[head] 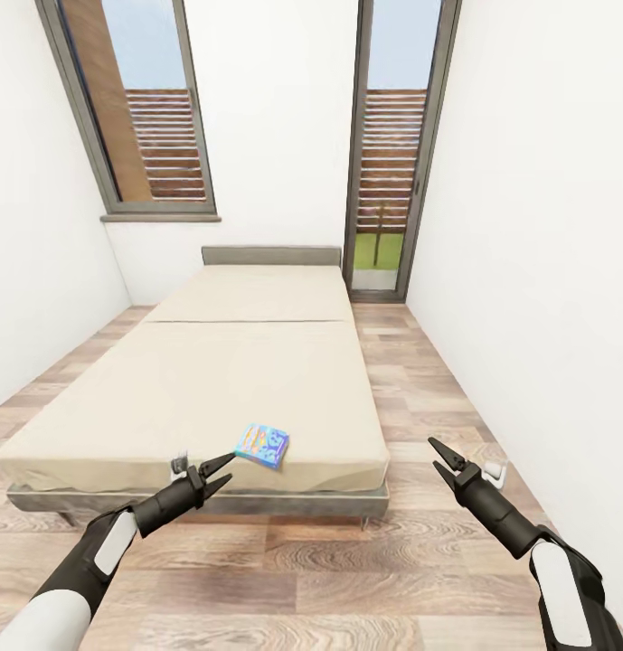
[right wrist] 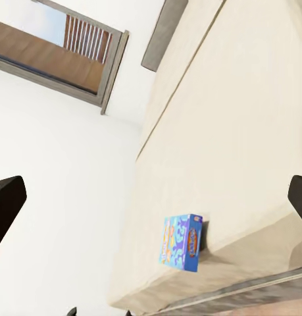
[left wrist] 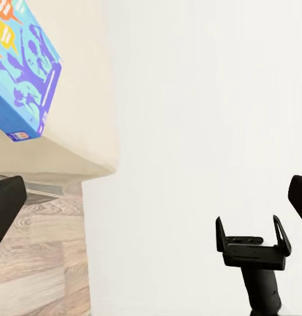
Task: Put all the toys in the child's room - the three board games (two on the bed and one on the table), the two jigsaw puzzles on the table, and the tennis ball on the table - inside the toy box on the table in the child's room.
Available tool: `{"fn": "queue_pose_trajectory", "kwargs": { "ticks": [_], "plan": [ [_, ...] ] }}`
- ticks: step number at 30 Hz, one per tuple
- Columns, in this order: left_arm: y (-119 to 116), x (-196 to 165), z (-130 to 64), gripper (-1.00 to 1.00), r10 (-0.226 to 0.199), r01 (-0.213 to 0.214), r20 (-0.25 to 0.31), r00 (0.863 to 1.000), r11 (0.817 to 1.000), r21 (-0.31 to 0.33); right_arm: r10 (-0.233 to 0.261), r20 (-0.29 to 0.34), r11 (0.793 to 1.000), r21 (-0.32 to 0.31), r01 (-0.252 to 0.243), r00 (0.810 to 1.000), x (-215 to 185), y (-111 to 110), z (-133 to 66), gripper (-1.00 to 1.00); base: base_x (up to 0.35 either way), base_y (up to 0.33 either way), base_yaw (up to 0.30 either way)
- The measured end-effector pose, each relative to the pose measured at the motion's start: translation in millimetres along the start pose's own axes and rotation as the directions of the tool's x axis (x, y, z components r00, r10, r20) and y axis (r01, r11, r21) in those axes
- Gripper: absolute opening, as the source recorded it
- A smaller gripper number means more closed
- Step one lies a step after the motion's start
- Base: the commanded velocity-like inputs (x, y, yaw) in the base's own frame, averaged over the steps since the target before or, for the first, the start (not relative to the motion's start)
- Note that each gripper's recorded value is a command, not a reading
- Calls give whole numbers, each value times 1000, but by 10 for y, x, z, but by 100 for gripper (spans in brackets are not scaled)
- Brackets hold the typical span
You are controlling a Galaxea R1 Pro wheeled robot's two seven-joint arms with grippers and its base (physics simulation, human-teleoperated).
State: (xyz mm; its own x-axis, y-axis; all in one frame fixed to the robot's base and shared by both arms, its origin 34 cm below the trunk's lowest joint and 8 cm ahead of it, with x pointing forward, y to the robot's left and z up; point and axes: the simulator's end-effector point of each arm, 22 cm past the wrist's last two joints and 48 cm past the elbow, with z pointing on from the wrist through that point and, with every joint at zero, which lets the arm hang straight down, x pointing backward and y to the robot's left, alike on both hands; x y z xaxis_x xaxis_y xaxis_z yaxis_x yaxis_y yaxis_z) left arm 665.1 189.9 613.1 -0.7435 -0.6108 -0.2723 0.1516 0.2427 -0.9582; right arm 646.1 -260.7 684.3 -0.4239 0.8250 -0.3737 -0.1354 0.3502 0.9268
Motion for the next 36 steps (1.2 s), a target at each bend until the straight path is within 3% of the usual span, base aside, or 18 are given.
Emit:
{"fn": "queue_pose_trajectory", "kwargs": {
  "ticks": [12, 23, 27, 31, 36],
  "plan": [
    [234, 102, -15, 100, 3, -3, 1, 1000, 1000, 0, 0, -4, 1000, -4, 0, 1000, 127, -218, -40, 100, 0, 0, 0],
    [381, 356, 251, 100, -6, 6, 1, 1000, 1000, -2, 5, -2, 1000, -11, -5, 1000, 217, -418, -88, 100, 0, 0, 0],
    [434, 322, 346, 100, -3, 4, 61, 998, 1000, -8, 5, -2, 1000, -13, -5, 1000, 254, -492, -102, 100, 0, 0, 0],
    [520, 102, 316, 100, -19, 20, 198, 980, 1000, -4, 5, -3, 1000, -13, -5, 1000, 293, -571, -120, 100, 0, 0, 0],
    [652, 38, 259, 100, -8, 11, 254, 967, 1000, -12, 6, -2, 1000, -13, -6, 1000, 341, -670, -143, 100, 0, 0, 0]
  ]
}}
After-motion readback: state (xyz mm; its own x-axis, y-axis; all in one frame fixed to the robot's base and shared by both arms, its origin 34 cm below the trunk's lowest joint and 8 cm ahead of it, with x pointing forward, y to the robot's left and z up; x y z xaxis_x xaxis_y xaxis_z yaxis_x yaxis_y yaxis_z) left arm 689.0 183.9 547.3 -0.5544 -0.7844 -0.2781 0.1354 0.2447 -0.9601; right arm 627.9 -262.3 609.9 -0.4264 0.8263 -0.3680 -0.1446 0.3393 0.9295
